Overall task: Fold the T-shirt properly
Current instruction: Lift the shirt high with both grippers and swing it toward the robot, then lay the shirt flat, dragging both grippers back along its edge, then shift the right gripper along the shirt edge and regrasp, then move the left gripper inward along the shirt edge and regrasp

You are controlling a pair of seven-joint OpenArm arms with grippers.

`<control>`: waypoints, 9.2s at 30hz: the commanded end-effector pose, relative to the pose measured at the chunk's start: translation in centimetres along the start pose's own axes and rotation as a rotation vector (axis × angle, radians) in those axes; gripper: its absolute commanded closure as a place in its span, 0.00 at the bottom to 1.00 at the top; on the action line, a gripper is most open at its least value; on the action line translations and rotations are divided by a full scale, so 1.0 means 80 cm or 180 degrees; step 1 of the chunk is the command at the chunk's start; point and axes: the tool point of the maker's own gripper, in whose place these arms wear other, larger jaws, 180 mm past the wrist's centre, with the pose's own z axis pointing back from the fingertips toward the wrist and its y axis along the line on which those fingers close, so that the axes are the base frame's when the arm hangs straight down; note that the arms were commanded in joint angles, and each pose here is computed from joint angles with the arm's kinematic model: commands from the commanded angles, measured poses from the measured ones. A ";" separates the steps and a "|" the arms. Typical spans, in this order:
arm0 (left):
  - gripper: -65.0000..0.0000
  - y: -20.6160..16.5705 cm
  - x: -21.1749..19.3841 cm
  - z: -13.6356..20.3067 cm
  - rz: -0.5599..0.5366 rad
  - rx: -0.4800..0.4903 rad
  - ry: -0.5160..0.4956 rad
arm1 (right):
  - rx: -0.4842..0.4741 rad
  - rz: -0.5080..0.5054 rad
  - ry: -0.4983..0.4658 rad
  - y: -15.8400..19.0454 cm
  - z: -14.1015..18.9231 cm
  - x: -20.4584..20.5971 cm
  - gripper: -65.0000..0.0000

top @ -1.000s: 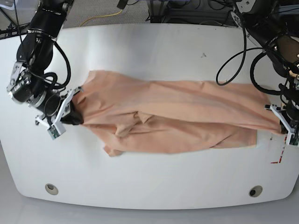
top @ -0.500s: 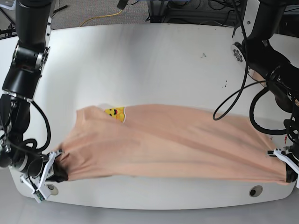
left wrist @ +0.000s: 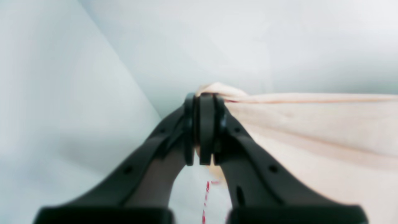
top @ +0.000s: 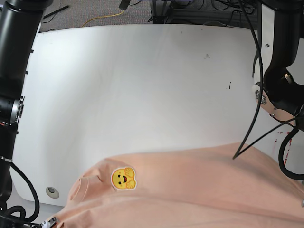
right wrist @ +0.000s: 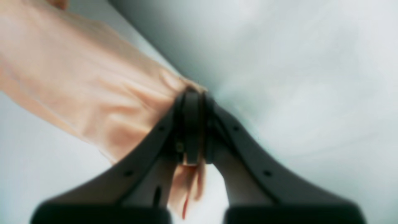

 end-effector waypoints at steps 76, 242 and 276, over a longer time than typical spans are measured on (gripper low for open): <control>1.00 -0.081 -0.480 0.274 -0.0621 -0.0889 0.2910 | 0.0441 -0.1269 0.1965 0.328 0.127 -0.497 1.00; 0.56 -0.152 -0.524 0.389 -0.0226 -0.2478 0.3663 | 0.0589 -0.1730 0.1183 0.371 0.060 -0.416 1.00; 0.63 -0.194 -0.550 0.403 0.0122 -0.2686 0.3825 | 0.0582 -0.1728 0.1181 0.370 0.060 -0.416 1.00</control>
